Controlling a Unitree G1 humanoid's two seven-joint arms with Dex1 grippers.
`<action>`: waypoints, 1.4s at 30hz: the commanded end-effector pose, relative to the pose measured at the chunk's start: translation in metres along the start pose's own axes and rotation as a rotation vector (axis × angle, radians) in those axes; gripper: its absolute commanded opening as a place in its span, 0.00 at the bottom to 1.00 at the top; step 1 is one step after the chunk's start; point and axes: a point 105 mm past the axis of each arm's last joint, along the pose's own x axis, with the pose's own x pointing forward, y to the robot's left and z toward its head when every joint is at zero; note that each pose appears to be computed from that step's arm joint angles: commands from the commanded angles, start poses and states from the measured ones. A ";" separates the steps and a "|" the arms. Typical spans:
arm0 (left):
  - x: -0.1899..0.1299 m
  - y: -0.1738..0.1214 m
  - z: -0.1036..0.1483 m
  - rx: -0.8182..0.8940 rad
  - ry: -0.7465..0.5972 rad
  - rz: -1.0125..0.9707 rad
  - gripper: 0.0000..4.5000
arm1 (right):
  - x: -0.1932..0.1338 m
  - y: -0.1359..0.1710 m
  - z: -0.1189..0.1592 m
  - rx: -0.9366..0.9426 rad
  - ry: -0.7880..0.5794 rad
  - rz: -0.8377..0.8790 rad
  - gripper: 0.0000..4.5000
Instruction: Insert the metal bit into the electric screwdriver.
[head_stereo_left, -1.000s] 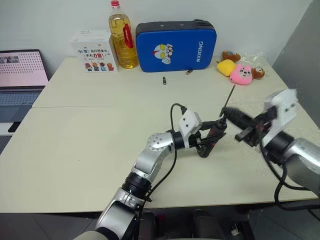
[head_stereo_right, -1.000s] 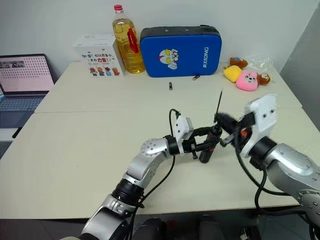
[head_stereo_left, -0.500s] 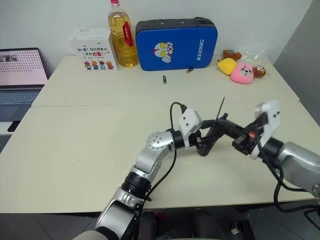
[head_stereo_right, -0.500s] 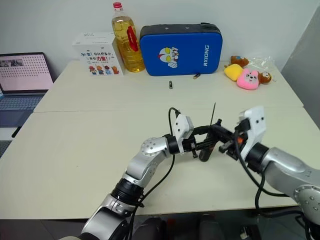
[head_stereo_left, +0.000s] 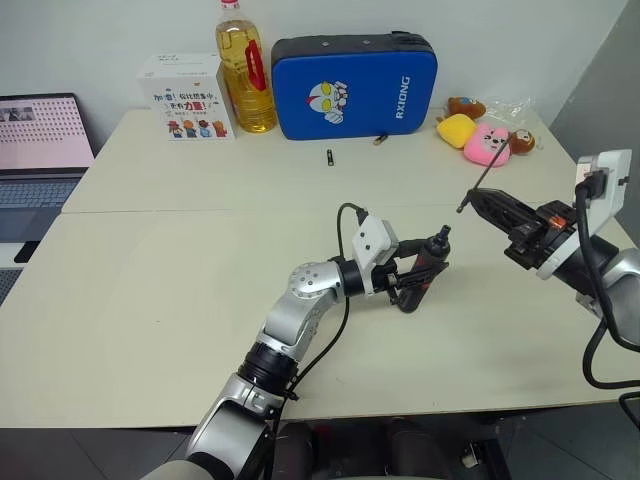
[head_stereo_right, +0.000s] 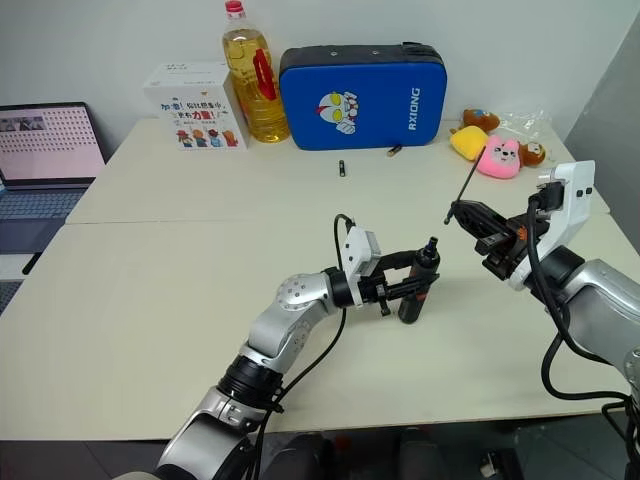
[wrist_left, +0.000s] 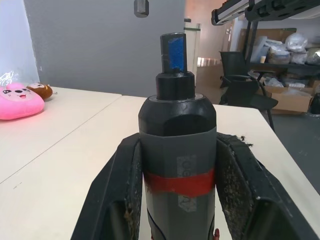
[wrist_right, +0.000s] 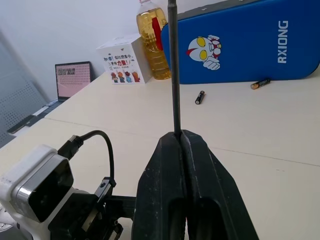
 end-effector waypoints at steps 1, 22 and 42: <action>0.000 0.007 0.014 0.064 -0.026 0.029 0.38 | -0.005 0.008 0.015 -0.029 -0.048 0.016 0.01; 0.002 0.003 0.013 0.031 -0.042 0.002 0.38 | -0.006 0.024 0.004 -0.044 0.000 0.095 0.01; -0.001 -0.001 0.014 0.025 -0.050 -0.033 0.38 | -0.004 0.022 -0.001 -0.058 0.005 0.103 0.01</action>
